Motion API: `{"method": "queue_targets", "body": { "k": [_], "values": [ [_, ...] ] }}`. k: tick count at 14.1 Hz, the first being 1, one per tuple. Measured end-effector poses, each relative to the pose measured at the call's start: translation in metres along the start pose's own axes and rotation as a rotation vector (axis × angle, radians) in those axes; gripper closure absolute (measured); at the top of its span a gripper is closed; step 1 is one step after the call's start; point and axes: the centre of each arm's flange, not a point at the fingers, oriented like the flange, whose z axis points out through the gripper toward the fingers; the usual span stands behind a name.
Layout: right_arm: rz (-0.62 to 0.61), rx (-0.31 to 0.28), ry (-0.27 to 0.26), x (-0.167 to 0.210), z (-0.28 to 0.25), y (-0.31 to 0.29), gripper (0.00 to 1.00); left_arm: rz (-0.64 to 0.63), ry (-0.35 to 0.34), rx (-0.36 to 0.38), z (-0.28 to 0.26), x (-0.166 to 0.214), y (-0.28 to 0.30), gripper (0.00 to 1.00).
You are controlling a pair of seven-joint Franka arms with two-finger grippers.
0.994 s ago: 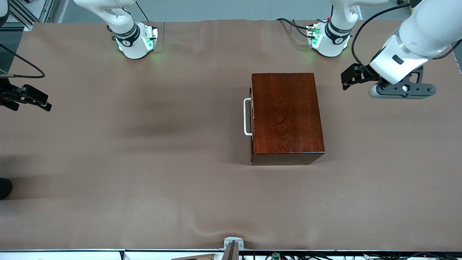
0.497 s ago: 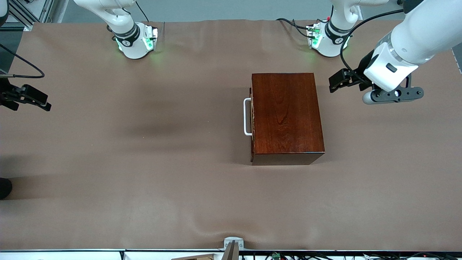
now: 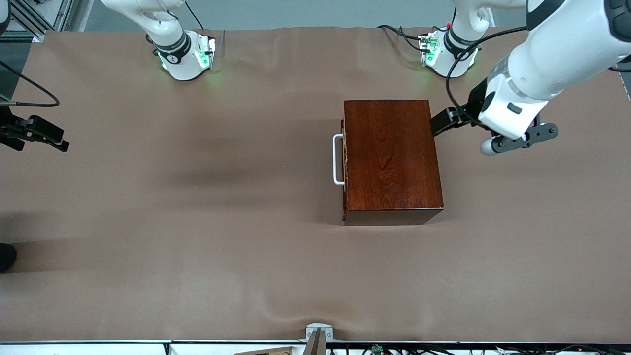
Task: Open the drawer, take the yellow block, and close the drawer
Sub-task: 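Move the left gripper toward the white drawer handle of the wooden cabinet, then lower the left gripper onto the white drawer handle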
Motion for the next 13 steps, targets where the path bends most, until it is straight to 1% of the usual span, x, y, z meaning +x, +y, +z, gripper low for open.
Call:
{"method": "queue_targets", "body": {
  "k": [3,6,10,13],
  "values": [
    [0.000,0.000,-0.001,0.000,0.000,0.000,0.00,-0.009,-0.031,0.015,0.030,-0.005,0.035,0.00],
    [0.000,0.000,-0.001,0.000,0.000,0.000,0.00,0.001,-0.033,0.013,0.069,-0.035,0.098,0.00],
    [0.000,0.000,0.000,0.000,0.000,0.000,0.00,-0.012,-0.052,0.039,0.112,-0.081,0.157,0.00],
    [0.000,0.000,0.000,0.000,0.000,0.000,0.00,-0.055,-0.053,0.032,0.146,-0.098,0.195,0.00]
  ]
}}
